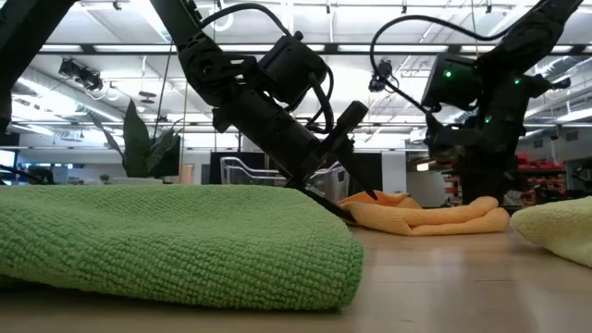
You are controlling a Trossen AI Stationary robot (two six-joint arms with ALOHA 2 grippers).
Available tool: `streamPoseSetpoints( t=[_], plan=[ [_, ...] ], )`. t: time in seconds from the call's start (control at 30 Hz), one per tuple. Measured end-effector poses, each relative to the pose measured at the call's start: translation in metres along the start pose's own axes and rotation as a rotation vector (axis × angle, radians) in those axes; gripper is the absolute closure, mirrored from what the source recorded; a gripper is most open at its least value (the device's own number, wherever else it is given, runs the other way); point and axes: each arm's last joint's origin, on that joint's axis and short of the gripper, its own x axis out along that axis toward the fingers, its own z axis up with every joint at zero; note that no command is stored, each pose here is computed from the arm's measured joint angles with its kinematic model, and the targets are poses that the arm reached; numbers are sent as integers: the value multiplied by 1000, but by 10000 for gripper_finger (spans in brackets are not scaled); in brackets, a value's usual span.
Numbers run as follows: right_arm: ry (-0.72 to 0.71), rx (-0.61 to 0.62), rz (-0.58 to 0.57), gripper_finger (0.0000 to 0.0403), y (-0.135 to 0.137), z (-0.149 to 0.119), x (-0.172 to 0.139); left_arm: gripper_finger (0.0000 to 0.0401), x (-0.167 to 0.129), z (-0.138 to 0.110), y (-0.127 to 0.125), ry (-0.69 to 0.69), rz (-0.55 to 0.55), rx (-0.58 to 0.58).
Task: Fold microfiber towels
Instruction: Put the orange microfiber cloth into the transparent bin
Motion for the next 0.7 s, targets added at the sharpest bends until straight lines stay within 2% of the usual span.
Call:
streamPoseSetpoints(
  t=[0.2,0.7],
  plan=[
    [4,10,-3,387,2,3,10,221,0,0,0,1,2,1],
    [-47,12,70,398,8,10,15,224,5,-1,6,3,12,-15]
  ],
)
